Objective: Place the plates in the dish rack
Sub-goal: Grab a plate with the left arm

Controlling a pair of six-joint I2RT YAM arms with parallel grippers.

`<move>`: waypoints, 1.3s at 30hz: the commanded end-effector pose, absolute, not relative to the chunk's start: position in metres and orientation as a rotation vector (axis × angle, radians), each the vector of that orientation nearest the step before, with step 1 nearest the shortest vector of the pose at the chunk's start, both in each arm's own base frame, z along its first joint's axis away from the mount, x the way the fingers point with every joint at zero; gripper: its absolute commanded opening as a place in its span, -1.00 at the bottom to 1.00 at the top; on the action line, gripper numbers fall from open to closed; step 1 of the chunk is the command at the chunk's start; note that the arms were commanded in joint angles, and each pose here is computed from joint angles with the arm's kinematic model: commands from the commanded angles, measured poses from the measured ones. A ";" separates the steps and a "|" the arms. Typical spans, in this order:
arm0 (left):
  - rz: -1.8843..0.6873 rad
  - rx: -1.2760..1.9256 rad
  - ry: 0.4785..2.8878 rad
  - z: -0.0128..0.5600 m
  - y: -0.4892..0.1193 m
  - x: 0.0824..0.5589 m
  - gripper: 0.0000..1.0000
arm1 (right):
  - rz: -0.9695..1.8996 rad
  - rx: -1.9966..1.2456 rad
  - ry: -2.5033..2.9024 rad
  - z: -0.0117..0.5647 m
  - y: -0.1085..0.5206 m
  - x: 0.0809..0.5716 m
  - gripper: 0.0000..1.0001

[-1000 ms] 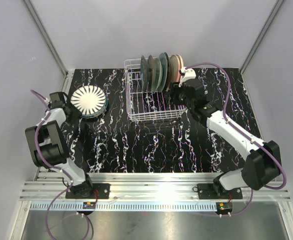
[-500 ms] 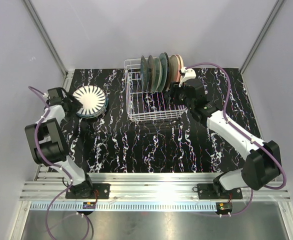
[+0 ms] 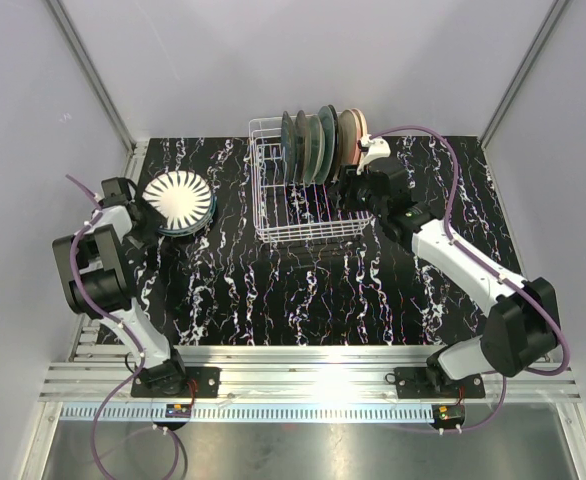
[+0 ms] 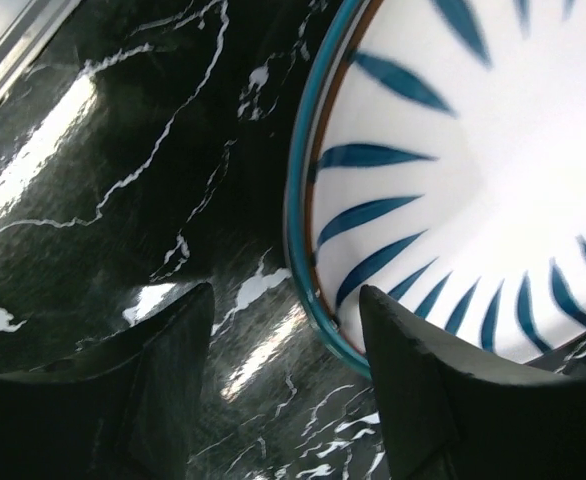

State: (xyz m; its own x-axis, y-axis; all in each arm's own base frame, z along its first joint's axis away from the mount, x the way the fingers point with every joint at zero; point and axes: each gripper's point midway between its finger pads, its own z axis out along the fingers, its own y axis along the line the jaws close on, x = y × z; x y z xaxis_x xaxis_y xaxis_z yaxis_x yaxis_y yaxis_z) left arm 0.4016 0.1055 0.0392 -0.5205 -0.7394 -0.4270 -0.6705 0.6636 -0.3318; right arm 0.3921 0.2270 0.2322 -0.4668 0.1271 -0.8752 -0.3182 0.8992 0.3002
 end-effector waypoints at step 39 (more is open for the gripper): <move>-0.053 -1.064 2.377 0.073 0.103 0.352 -0.61 | 0.607 -0.113 1.881 0.280 0.228 0.386 0.18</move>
